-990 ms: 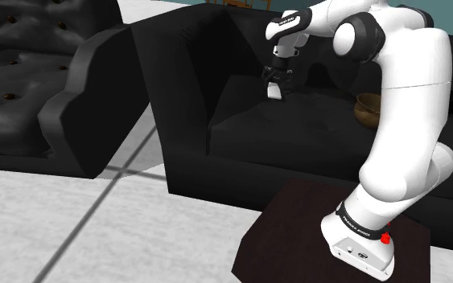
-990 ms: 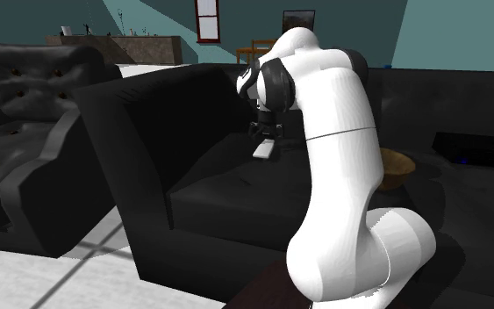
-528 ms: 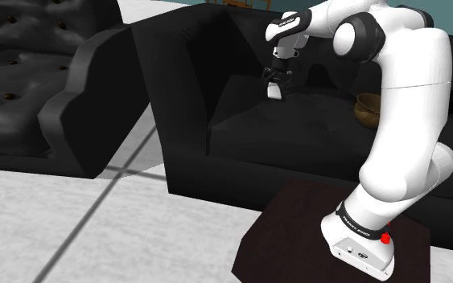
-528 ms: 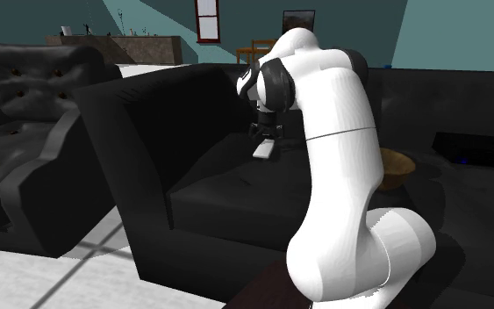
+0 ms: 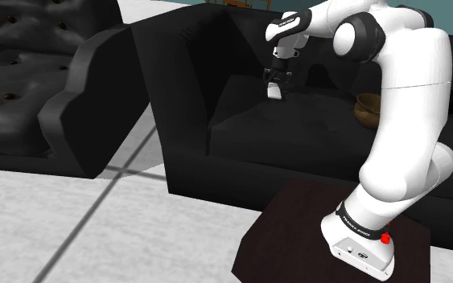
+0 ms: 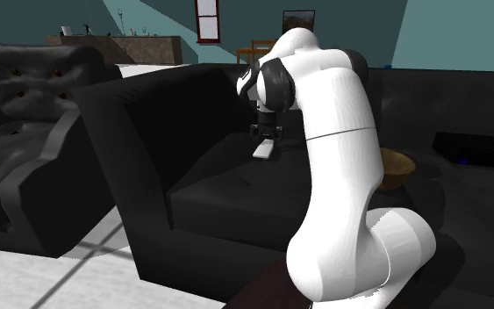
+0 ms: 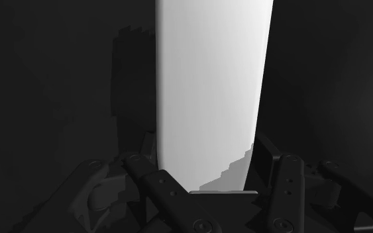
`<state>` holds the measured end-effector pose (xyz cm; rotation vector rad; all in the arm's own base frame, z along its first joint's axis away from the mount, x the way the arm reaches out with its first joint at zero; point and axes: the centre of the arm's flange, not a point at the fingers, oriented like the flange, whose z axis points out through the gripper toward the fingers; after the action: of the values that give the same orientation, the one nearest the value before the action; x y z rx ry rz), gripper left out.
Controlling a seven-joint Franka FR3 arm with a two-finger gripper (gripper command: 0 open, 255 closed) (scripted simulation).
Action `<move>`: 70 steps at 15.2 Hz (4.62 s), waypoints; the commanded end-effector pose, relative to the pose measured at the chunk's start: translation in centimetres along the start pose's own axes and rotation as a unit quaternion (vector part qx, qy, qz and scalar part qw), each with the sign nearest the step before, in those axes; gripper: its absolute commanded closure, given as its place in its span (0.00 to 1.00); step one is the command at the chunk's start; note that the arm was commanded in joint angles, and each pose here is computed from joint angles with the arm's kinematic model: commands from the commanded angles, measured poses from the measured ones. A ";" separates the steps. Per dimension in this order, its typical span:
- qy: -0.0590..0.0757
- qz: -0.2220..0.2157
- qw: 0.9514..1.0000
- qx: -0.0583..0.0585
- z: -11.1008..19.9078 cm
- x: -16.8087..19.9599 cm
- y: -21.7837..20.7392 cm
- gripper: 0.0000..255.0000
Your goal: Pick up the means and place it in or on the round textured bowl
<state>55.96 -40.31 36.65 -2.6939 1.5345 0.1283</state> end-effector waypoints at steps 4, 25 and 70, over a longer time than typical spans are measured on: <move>0.000 0.000 1.000 0.000 -1.0 -0.1 0.0 1.00; 0.000 0.000 1.000 0.000 -12.1 -1.1 0.1 1.00; 0.000 0.000 1.000 0.000 -16.6 -20.5 39.4 1.00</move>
<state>14.06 -44.01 55.12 -2.6930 1.5357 0.1281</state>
